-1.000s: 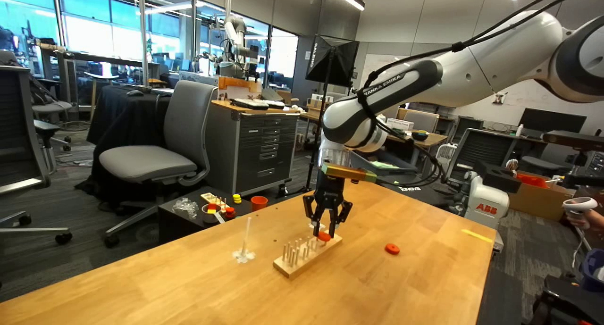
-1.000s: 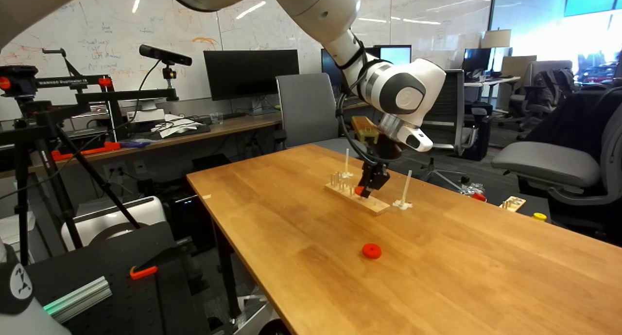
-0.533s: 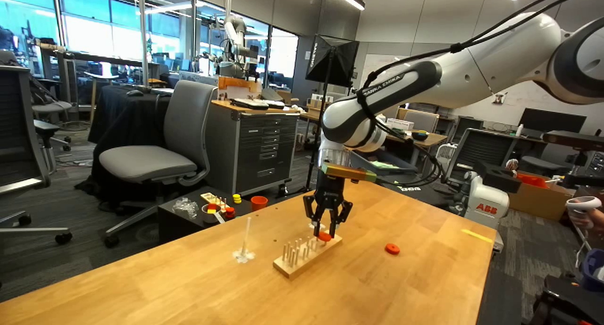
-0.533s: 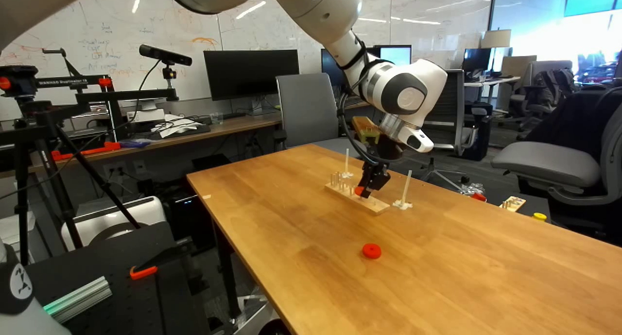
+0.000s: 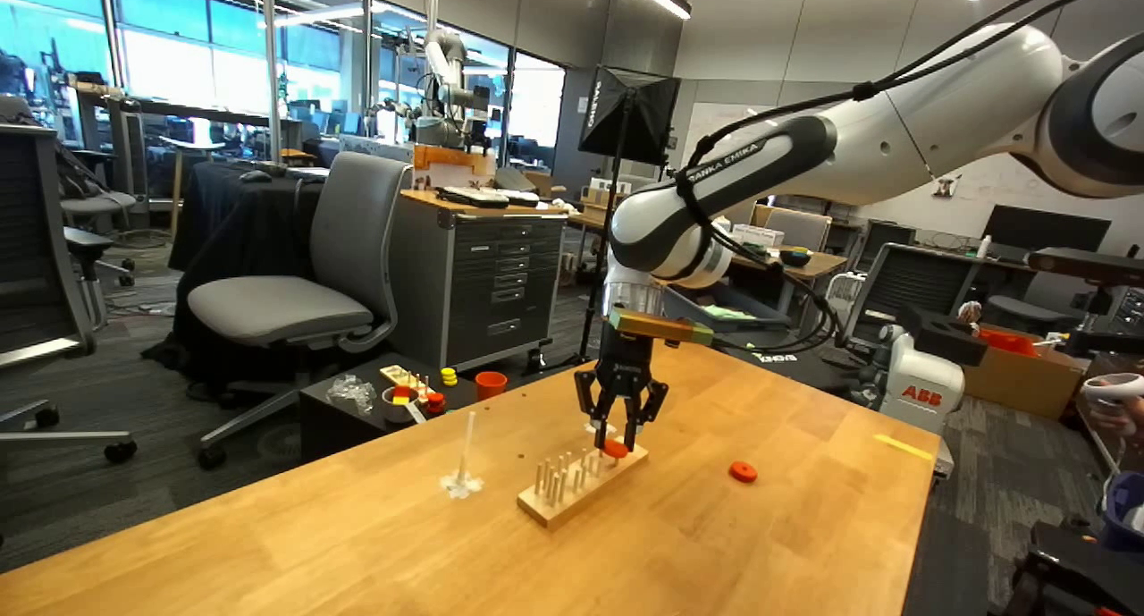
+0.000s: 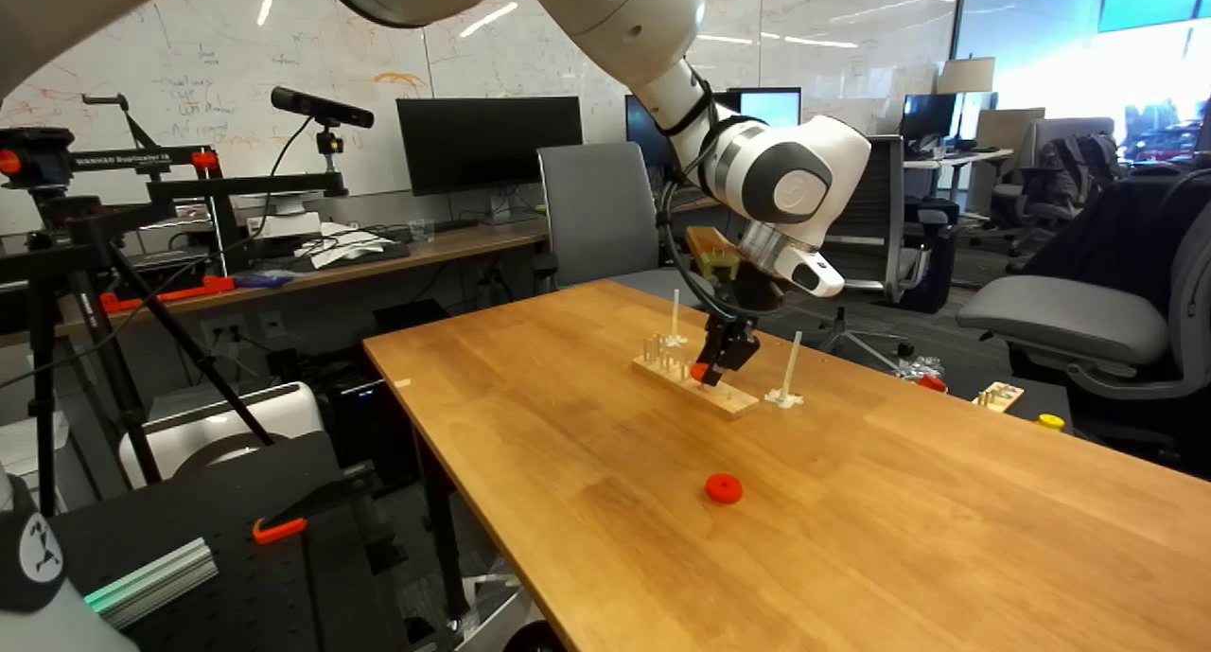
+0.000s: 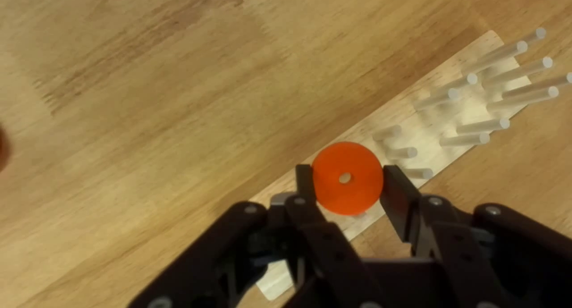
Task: Place the orange ring on the left onto the wooden stand
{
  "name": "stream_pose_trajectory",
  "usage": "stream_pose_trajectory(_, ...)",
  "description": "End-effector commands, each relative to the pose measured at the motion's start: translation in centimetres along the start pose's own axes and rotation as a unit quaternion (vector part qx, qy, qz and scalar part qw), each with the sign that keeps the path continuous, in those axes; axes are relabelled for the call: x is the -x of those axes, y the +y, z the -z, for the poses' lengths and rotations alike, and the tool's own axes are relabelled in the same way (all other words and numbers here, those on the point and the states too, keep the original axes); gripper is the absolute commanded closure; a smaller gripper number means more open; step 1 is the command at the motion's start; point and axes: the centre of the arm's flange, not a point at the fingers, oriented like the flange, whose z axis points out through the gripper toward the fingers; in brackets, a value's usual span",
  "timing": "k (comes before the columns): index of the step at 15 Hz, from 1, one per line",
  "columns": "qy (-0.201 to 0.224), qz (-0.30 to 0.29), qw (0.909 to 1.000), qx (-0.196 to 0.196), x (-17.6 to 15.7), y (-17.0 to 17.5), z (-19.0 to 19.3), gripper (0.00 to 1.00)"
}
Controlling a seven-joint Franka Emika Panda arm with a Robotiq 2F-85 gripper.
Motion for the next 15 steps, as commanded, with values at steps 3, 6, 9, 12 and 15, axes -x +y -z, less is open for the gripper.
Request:
stream_pose_trajectory(3, -0.010, -0.009, 0.9999, -0.003, -0.58, 0.10, -0.45, 0.83)
stream_pose_trajectory(6, -0.011, -0.006, 0.9999, -0.001, -0.43, 0.30, -0.76, 0.83)
stream_pose_trajectory(9, -0.011, -0.004, 0.9999, 0.001, -0.30, 0.47, -0.97, 0.83)
stream_pose_trajectory(12, -0.012, -0.003, 0.9999, 0.001, -0.22, 0.51, -1.00, 0.83)
stream_pose_trajectory(15, -0.013, -0.002, 0.9999, 0.003, -0.01, 0.49, -1.21, 0.83)
